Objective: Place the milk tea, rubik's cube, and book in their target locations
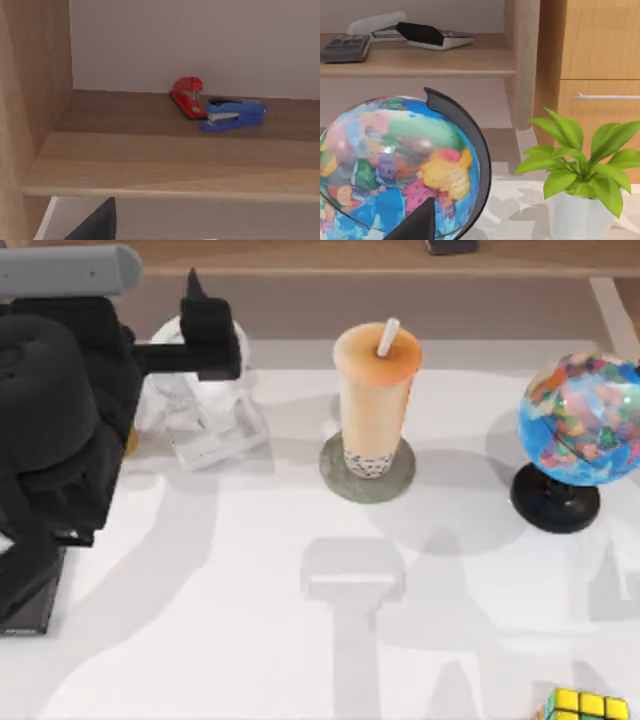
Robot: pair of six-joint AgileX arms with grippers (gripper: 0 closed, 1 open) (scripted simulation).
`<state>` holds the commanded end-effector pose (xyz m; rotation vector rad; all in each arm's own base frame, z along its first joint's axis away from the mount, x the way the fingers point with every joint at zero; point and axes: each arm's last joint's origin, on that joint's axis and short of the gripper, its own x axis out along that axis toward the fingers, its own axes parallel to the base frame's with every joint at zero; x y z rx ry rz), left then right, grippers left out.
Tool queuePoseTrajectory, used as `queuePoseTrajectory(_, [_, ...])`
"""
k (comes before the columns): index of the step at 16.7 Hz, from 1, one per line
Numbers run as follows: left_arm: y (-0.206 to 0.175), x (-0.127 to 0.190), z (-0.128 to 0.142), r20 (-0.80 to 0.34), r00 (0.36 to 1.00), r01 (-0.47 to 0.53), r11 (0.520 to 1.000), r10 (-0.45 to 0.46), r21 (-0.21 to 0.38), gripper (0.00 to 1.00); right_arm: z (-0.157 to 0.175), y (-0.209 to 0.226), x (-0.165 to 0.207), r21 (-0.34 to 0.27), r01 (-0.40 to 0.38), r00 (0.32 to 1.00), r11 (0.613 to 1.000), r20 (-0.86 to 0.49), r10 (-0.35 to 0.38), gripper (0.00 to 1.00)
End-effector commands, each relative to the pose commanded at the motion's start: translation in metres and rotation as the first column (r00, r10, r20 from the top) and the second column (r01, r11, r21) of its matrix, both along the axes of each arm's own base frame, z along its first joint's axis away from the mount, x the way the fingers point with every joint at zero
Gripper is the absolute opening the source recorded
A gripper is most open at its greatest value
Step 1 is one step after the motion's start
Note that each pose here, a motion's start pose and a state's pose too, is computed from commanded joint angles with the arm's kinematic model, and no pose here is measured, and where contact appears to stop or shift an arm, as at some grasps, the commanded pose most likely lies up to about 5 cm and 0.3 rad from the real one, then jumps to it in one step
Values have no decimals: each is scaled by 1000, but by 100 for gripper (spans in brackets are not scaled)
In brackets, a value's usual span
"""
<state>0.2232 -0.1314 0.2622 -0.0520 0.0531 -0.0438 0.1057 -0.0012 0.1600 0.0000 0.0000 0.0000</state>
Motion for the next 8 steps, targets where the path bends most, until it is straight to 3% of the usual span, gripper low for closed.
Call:
queuePoseTrajectory(3, [56, -37, -7, 5, 1000, -10, 1000, 10, 14, 100, 0, 0, 0, 0, 0, 1000, 1000, 0, 0, 100])
queuePoseTrajectory(8, [108, -92, -51, 20, 999, -27, 999, 26, 36, 100, 0, 0, 0, 0, 0, 1000, 1000, 0, 0, 100])
